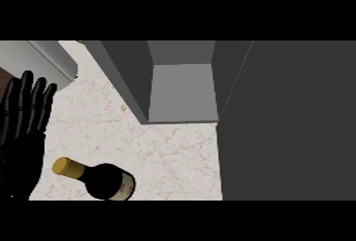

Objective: Pick up the wine, place it into the cabinet and close the cabinet

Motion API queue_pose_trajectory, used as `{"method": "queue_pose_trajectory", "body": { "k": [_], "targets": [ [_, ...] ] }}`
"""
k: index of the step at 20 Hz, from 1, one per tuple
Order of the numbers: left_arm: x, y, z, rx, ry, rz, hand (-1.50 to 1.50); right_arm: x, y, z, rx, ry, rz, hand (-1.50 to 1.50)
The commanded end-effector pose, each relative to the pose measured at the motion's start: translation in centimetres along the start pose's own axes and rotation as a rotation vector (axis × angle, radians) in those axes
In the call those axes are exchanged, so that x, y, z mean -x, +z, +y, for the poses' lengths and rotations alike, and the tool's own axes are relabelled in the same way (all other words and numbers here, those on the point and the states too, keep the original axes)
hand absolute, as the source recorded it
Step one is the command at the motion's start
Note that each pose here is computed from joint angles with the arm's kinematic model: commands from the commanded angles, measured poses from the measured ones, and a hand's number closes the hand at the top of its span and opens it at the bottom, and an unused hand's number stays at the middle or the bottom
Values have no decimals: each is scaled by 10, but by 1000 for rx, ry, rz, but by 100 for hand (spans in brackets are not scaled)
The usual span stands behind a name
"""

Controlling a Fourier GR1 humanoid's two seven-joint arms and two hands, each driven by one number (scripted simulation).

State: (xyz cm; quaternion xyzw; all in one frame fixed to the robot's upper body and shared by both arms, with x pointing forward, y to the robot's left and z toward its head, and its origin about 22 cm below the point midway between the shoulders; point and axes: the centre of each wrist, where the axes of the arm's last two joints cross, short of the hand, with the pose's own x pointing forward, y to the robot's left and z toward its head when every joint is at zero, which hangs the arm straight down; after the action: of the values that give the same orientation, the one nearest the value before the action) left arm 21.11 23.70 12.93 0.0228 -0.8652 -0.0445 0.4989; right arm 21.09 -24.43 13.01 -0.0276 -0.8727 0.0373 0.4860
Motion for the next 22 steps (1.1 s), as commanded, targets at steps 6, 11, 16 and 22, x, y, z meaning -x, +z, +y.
{"method": "queue_pose_trajectory", "body": {
  "k": [6, 11, 16, 22],
  "targets": [
    [-12, 30, -53, -274, -72, 161, -150, -6, 30, 6, -89, -74, 26, -150],
    [-38, 33, -81, -338, 289, 289, -150, -28, 35, 11, -280, -160, 160, -150],
    [-56, 35, -121, -357, 306, 277, -150, -58, 45, 6, -319, -164, 177, -150],
    [-71, 22, -140, -377, 278, 258, -150, -79, 35, 13, -289, -169, 176, -150]
  ]
}}
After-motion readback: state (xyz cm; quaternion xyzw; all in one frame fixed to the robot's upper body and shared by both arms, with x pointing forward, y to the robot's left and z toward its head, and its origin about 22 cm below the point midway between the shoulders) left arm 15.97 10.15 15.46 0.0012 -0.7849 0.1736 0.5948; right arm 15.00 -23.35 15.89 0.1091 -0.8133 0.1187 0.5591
